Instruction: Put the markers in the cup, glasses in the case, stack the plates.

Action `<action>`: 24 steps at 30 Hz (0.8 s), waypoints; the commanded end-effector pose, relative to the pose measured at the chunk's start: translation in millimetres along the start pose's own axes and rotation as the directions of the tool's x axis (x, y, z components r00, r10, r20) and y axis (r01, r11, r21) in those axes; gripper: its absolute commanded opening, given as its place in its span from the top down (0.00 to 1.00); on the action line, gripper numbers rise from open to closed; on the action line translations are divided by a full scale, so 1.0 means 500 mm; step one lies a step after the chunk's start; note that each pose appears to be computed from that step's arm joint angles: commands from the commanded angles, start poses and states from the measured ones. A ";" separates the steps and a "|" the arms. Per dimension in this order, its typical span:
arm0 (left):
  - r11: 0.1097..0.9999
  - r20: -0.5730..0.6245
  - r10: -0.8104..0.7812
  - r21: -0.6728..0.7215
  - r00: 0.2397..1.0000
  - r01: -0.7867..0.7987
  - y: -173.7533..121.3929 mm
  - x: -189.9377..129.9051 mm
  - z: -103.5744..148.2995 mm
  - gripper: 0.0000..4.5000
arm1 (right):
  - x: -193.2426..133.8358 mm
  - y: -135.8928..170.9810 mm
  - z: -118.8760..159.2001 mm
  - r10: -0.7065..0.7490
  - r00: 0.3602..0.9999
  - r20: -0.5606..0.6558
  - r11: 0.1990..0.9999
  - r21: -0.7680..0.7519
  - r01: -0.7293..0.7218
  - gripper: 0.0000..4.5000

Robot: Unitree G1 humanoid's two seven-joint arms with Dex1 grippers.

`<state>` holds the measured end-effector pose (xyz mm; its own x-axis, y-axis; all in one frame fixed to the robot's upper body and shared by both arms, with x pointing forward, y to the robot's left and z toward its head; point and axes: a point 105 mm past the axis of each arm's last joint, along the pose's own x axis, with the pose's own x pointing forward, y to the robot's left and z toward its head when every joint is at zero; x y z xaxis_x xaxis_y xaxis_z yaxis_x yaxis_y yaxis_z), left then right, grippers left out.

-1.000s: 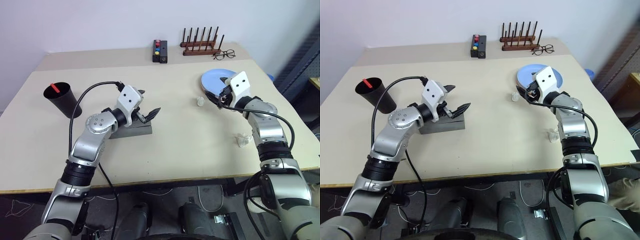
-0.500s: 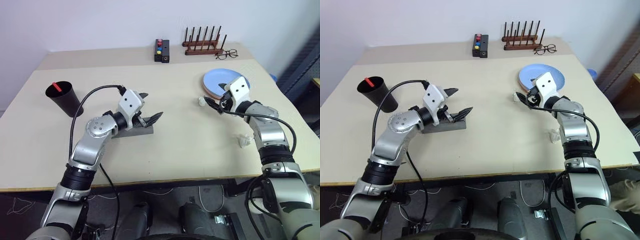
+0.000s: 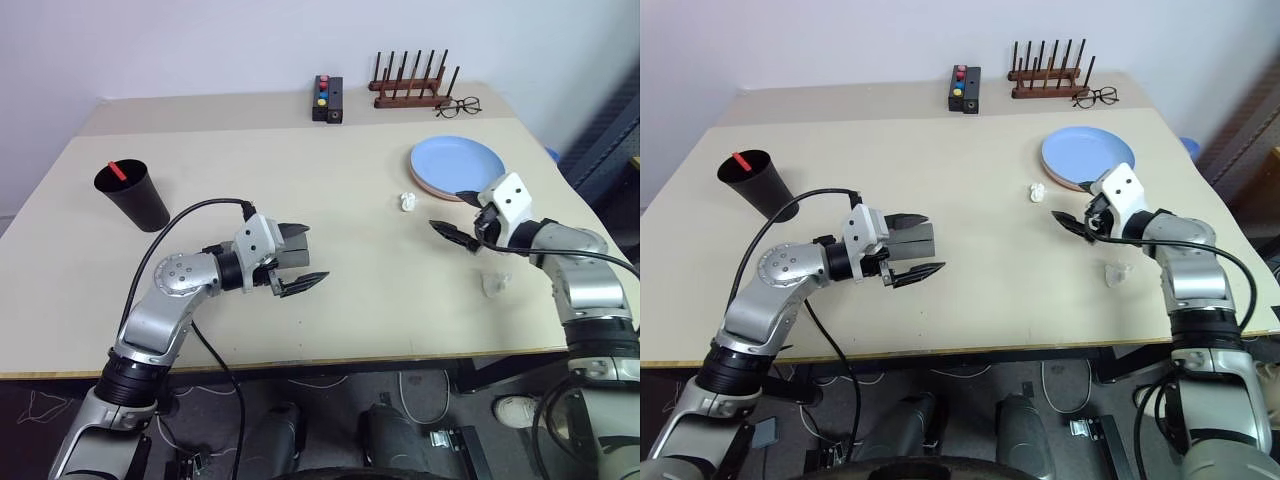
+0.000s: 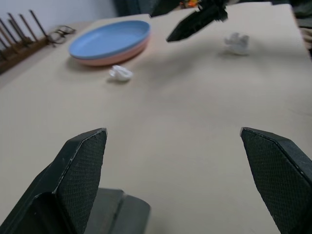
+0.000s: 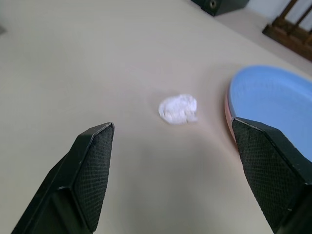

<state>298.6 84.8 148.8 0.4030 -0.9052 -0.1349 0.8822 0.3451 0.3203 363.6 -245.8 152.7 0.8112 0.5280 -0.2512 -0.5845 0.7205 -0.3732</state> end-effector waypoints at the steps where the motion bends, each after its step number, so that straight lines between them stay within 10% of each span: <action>1: 0.997 0.037 -0.071 0.034 0.997 0.069 -0.016 0.000 0.022 0.00 | -0.042 -0.009 0.015 0.009 1.000 -0.006 1.000 -0.024 -0.009 0.13; 24: 0.968 0.014 -0.242 0.072 0.970 0.240 -0.035 0.000 0.021 0.00 | -0.160 0.028 -0.092 0.108 0.959 -0.262 0.989 0.123 -0.078 0.13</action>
<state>281.8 78.7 142.6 0.1818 -0.9581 -0.2213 0.9453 0.1083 0.3077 289.7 -294.8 112.9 0.6922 0.4780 -0.5407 -0.6570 0.7274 -0.1980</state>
